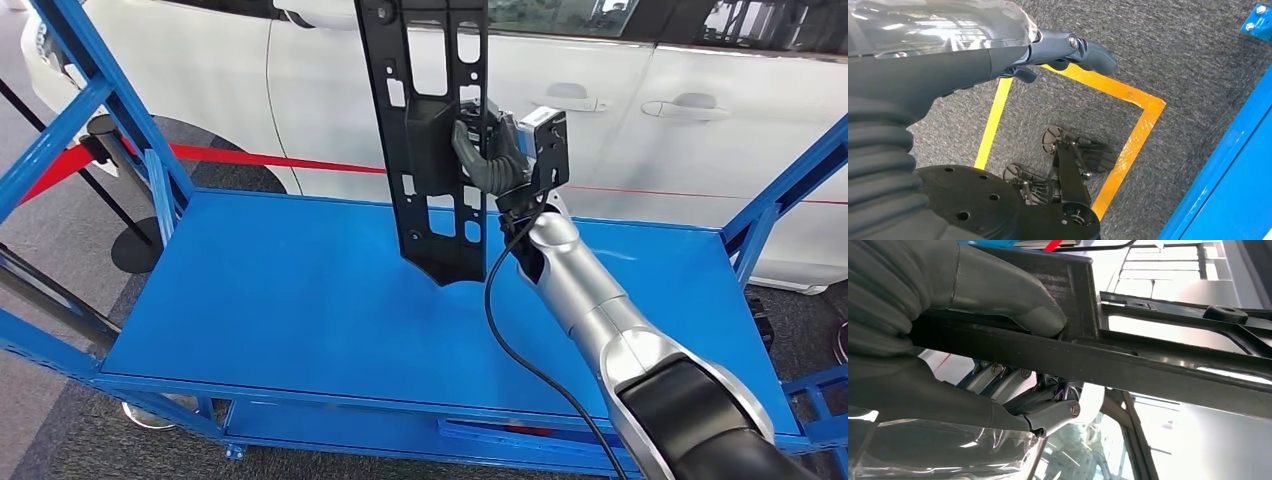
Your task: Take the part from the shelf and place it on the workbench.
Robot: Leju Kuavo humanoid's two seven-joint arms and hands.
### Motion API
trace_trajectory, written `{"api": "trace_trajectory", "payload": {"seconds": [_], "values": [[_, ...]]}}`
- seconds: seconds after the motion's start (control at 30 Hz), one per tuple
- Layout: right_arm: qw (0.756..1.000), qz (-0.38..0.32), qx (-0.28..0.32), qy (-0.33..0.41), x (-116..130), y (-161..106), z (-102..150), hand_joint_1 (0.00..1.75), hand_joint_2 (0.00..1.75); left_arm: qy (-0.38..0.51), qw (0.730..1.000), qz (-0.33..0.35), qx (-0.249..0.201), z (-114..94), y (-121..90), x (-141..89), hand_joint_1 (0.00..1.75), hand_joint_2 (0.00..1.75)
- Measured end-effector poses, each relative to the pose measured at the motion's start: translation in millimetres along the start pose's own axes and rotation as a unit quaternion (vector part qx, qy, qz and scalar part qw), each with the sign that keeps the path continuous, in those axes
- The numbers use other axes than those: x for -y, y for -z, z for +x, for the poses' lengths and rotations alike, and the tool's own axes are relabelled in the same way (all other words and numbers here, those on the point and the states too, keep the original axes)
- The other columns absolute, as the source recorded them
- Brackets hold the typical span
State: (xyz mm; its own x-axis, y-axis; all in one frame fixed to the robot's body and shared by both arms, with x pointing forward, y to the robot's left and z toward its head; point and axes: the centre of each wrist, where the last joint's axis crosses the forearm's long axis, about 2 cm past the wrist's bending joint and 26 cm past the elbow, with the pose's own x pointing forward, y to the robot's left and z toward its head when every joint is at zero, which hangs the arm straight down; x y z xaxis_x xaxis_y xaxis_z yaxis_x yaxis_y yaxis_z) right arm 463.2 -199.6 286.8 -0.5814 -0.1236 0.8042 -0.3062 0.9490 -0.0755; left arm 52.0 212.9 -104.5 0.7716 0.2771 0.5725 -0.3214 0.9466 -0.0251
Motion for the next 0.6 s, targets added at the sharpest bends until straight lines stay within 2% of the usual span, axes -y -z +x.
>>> {"api": "trace_trajectory", "payload": {"seconds": [0.23, 0.37, 0.6], "values": [[1.0, -0.01, 0.021, -0.011, 0.9, 7.7, 13.1, 1.75, 1.75, 0.002, 1.0, 0.001, 0.006, 0.1, -0.1, 0.8, 0.0, 1.75], [1.0, -0.01, 0.025, -0.008, 1.6, 8.3, 14.7, 1.75, 1.75, -0.001, 1.0, -0.008, 0.023, 3.3, 1.5, 2.5, 0.0, 1.75], [0.999, -0.024, 0.045, 0.004, 4.6, 9.8, 19.2, 1.75, 1.75, -0.008, 1.0, -0.013, 0.026, 8.2, 4.0, 4.4, 0.0, 1.75]]}}
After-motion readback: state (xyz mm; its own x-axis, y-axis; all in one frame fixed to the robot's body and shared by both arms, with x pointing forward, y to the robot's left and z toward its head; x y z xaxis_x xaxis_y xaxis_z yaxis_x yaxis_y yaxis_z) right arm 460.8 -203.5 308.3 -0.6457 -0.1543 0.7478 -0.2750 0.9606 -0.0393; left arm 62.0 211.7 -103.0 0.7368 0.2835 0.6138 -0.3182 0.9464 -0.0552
